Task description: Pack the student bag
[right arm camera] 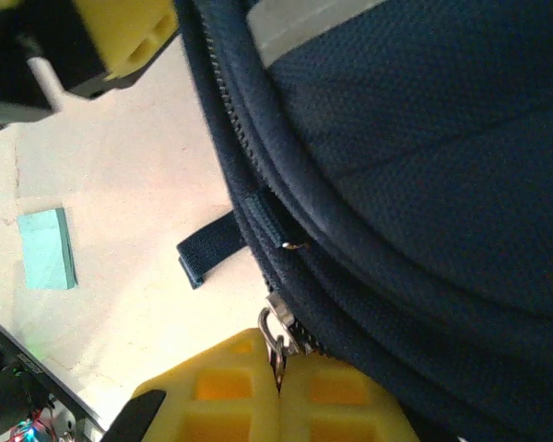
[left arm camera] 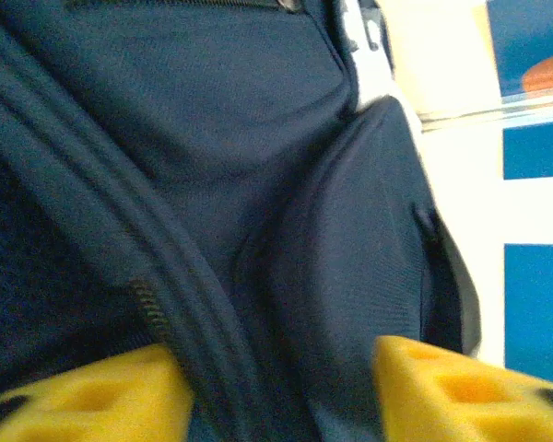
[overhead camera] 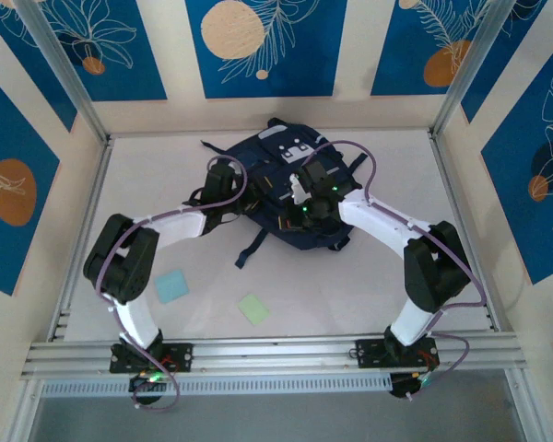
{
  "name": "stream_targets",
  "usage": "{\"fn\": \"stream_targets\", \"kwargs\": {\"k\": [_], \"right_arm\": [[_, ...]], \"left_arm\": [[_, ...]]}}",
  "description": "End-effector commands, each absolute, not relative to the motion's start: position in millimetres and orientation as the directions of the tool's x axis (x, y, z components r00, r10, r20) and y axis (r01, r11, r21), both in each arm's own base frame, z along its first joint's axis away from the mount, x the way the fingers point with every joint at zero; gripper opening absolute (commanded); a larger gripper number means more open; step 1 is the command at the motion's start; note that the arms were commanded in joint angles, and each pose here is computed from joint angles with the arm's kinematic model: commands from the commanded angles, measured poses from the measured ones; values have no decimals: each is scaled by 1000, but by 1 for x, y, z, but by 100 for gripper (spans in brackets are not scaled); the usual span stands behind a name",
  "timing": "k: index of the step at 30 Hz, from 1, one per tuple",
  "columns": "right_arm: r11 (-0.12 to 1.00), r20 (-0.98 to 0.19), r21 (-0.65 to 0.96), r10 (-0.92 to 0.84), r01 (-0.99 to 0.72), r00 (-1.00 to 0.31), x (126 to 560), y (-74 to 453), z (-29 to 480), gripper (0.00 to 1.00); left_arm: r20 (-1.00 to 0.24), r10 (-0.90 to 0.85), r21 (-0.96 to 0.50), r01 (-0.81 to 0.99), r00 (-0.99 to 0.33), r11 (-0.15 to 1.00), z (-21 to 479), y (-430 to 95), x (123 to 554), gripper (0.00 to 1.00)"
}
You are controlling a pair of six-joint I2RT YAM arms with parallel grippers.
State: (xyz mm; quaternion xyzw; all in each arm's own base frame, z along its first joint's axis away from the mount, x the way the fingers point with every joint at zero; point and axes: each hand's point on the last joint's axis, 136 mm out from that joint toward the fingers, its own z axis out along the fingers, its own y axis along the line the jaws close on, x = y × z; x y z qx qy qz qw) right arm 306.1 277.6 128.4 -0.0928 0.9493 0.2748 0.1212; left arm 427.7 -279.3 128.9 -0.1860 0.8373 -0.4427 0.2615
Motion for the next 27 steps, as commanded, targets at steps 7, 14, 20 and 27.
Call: {"fn": "stream_targets", "kwargs": {"k": [7, 14, 20, 27], "right_arm": [[896, -195, 346, -221, -278, -956, 272, 227, 112, 0], [995, -157, 19, -92, -96, -983, 301, 130, 107, 0], [955, -276, -294, -104, -19, -956, 351, 70, 126, 0], [959, -340, -133, -280, -248, -898, 360, 135, 120, 0]], "left_arm": [[-349, -560, -791, -84, -751, 606, 123, -251, 443, 0], [-371, -523, -767, -64, -767, 638, 128, -243, 428, 0], [-368, -497, -768, -44, -786, 638, 129, -244, 420, 0], [-403, -453, -758, 12, -796, 652, 137, -245, 447, 0]]}}
